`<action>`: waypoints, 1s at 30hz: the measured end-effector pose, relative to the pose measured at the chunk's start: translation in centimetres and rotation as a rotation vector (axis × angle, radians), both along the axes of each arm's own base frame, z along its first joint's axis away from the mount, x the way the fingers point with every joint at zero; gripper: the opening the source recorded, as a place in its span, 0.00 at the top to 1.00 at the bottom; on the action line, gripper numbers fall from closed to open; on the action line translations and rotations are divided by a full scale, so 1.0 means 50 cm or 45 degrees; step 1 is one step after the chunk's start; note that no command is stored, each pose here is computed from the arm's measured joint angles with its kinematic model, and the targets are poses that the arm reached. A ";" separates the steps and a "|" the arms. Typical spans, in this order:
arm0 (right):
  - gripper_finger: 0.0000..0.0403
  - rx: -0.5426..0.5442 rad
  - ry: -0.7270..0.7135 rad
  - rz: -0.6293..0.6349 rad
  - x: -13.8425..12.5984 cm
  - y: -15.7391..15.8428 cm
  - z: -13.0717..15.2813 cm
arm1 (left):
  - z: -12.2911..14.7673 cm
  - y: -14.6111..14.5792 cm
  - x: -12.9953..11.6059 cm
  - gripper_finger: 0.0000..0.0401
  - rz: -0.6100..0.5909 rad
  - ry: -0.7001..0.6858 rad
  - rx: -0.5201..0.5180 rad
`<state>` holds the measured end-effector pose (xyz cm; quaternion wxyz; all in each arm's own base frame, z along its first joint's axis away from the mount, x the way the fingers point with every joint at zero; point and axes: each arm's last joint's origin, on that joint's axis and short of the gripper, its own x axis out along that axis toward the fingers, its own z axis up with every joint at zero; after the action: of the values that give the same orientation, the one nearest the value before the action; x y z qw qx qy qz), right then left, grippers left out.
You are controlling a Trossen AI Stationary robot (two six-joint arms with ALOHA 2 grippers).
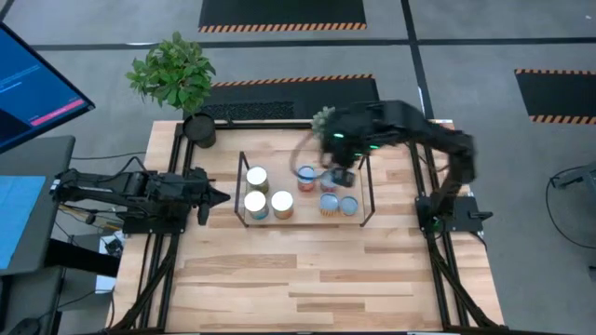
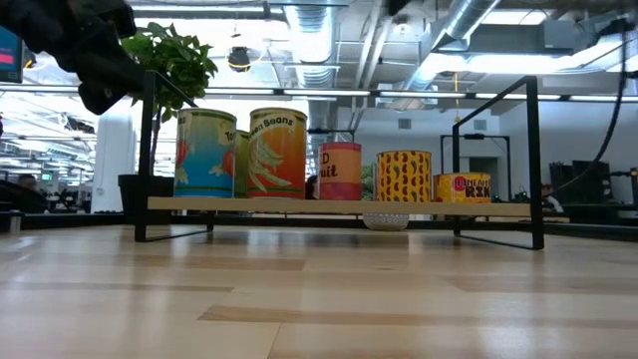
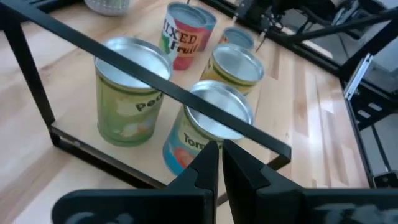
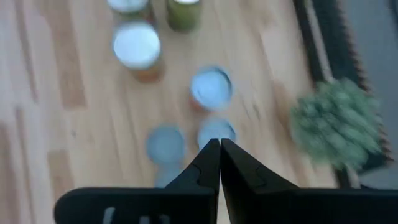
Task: Pick and place cans onto a shelf
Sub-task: Return to Home Position
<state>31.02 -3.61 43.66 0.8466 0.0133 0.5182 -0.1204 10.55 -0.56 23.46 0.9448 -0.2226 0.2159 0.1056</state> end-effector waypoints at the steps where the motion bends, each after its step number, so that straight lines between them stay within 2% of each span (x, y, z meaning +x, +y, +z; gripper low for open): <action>1: 0.91 -0.029 -0.021 -0.009 -0.024 0.010 0.010 | 0.001 0.000 -0.001 0.98 0.001 -0.005 0.002; 4: 0.91 -0.137 -0.068 -0.072 -0.094 0.043 0.012 | 0.005 0.001 -0.008 0.98 -0.010 -0.036 0.035; 7: 0.91 -0.195 -0.162 -0.165 -0.166 0.074 -0.018 | 0.013 0.002 -0.014 0.98 -0.035 -0.092 0.085; 11: 0.92 -0.127 -0.425 -0.122 -0.255 0.107 -0.082 | 0.022 0.003 -0.023 0.98 -0.064 -0.148 0.149; 15: 0.92 -0.039 -0.744 -0.045 -0.313 0.120 -0.151 | 0.034 0.002 -0.030 0.98 -0.129 -0.241 0.202; 18: 0.91 0.007 -0.939 0.002 -0.344 0.123 -0.208 | 0.043 0.001 -0.039 0.98 -0.186 -0.307 0.242; 24: 0.91 0.003 -1.186 0.094 -0.382 0.122 -0.332 | 0.055 0.001 -0.068 0.98 -0.264 -0.431 0.348; 30: 0.92 -0.022 -1.353 0.108 -0.408 0.114 -0.407 | 0.067 0.004 -0.105 0.98 -0.282 -0.595 0.388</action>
<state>10.61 2.07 23.31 0.9966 0.0447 0.0168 -0.0671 5.32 -0.38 26.82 0.9972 -0.0717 -0.0027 -0.0210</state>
